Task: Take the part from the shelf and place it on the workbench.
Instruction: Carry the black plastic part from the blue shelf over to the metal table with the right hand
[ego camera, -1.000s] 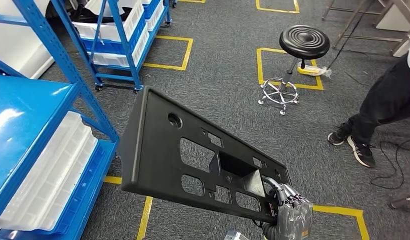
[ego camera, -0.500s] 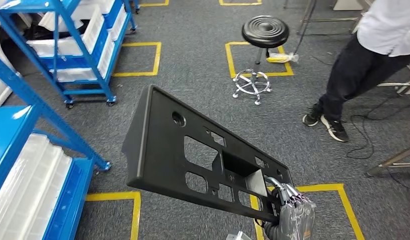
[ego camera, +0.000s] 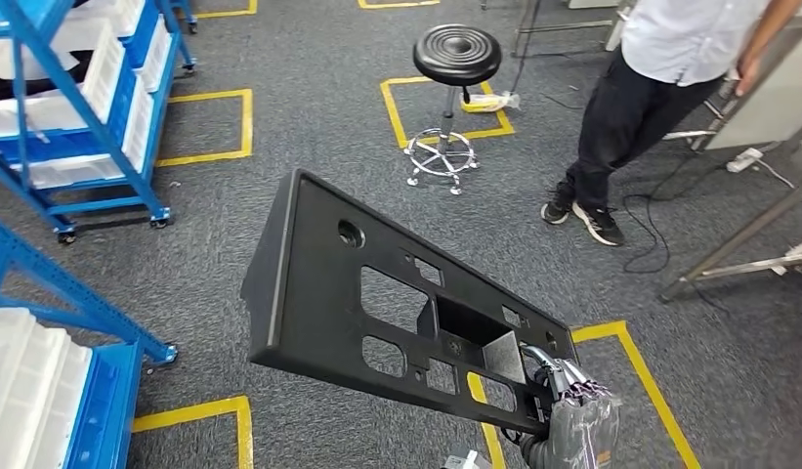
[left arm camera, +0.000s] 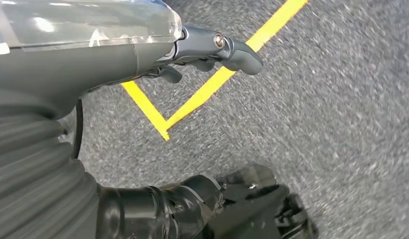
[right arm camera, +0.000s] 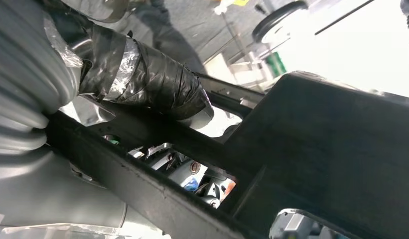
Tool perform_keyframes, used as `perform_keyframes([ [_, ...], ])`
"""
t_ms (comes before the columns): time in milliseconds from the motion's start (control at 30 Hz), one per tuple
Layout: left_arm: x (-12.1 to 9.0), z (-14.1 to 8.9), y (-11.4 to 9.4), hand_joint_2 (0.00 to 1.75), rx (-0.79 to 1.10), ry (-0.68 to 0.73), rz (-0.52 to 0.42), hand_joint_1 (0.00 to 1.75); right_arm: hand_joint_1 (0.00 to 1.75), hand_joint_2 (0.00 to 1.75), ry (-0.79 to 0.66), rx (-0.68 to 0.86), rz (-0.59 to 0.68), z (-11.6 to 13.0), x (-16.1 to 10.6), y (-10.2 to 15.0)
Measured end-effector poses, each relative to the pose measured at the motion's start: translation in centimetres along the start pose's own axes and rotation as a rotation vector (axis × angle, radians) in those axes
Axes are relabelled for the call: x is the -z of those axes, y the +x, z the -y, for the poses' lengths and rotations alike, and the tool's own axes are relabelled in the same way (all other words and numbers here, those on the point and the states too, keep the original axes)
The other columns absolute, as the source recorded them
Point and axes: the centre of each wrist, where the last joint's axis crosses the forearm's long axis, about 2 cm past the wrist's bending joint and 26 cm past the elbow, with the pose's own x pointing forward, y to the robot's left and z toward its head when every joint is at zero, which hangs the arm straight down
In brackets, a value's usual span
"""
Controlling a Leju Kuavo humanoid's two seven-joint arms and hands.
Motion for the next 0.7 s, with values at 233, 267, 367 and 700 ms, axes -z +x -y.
perform_keyframes([
  [233, 0.02, -0.04, -0.03, 1.75, -0.007, -0.013, 0.000, 0.00, 1.75, 1.75, -0.002, -0.007, -0.003, 0.20, -0.06, -0.12],
  [267, 0.02, -0.03, -0.03, 1.75, -0.009, -0.014, 0.000, 0.00, 1.75, 1.75, -0.005, -0.008, -0.003, 0.26, -0.02, -0.12],
  [367, 0.05, 0.04, 0.14, 1.75, -0.013, -0.019, 0.004, 0.00, 1.75, 1.75, -0.007, -0.013, -0.004, 0.46, -0.08, -0.13],
  [700, -0.12, 0.17, -0.21, 1.75, -0.015, -0.029, 0.001, 0.00, 1.75, 1.75, -0.010, -0.022, -0.005, 0.71, -0.15, -0.24],
])
